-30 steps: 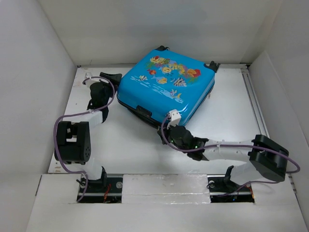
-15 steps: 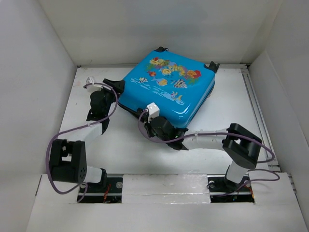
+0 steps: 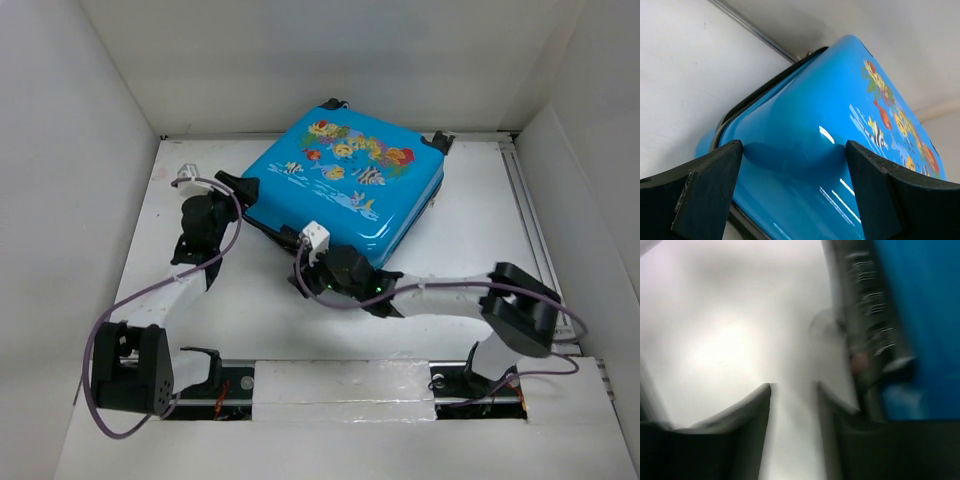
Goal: Pack the luggage
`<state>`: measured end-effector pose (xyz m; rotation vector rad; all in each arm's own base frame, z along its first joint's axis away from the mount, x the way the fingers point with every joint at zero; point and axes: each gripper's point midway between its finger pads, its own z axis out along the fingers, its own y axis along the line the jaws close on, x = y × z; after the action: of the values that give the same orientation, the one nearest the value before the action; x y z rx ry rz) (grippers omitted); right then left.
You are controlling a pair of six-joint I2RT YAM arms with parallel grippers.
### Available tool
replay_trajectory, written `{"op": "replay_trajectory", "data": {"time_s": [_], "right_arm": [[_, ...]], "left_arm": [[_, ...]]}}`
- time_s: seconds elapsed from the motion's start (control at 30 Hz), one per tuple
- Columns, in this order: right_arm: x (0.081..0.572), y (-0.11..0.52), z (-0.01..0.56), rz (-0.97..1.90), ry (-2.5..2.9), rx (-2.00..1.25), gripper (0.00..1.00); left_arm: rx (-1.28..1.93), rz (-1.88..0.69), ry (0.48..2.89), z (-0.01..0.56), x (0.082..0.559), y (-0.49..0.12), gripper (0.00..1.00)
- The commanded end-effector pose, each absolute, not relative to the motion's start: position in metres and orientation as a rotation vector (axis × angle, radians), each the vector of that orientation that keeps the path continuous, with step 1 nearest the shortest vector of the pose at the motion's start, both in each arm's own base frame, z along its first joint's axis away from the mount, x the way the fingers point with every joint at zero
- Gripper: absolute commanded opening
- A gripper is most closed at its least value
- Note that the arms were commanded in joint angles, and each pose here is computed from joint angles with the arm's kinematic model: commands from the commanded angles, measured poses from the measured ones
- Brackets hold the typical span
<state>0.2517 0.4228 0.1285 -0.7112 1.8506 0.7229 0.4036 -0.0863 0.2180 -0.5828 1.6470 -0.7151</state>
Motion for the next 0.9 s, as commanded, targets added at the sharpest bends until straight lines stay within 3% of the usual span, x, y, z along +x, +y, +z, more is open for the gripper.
{"op": "replay_trajectory", "data": {"time_s": [0.0,0.07,0.2,0.3,0.33,0.37,0.5,0.53,0.6,0.67,0.87], "right_arm": [[0.173,0.433,0.196,1.055,1.633,-0.859,0.54],[0.166,0.408,0.215,1.032,1.661,-0.838,0.61],[0.205,0.342,0.238,0.863,1.701,-0.65,0.62],[0.236,0.292,0.252,0.795,1.721,-0.464,0.19],[0.266,0.258,0.255,0.7,1.736,-0.317,0.04],[0.275,0.236,0.259,0.662,1.732,-0.235,0.0],[0.323,0.141,0.236,0.428,1.755,0.169,0.0],[0.328,0.128,0.225,0.395,1.778,0.217,0.0],[0.339,0.095,0.206,0.328,1.809,0.33,0.0],[0.348,0.077,0.197,0.301,1.81,0.4,0.0],[0.388,0.088,0.169,0.333,1.888,0.335,0.0]], "left_arm": [[-0.587,-0.762,1.739,0.198,0.378,-0.103,0.8],[-0.642,-0.725,1.674,0.212,0.382,-0.091,0.82],[-0.71,-0.656,1.552,0.25,0.397,-0.07,0.84],[-0.745,-0.615,1.522,0.265,0.413,-0.06,0.84],[-0.753,-0.608,1.502,0.276,0.421,-0.054,0.83],[-0.771,-0.606,1.49,0.279,0.427,-0.049,0.83],[-0.852,-0.689,1.528,0.263,0.461,-0.03,0.62],[-0.863,-0.733,1.593,0.238,0.47,-0.035,0.37],[-0.862,-0.759,1.609,0.234,0.484,-0.037,0.2],[-0.868,-0.775,1.689,0.207,0.494,-0.048,0.13],[-0.803,-0.775,1.812,0.164,0.485,-0.08,0.13]]}}
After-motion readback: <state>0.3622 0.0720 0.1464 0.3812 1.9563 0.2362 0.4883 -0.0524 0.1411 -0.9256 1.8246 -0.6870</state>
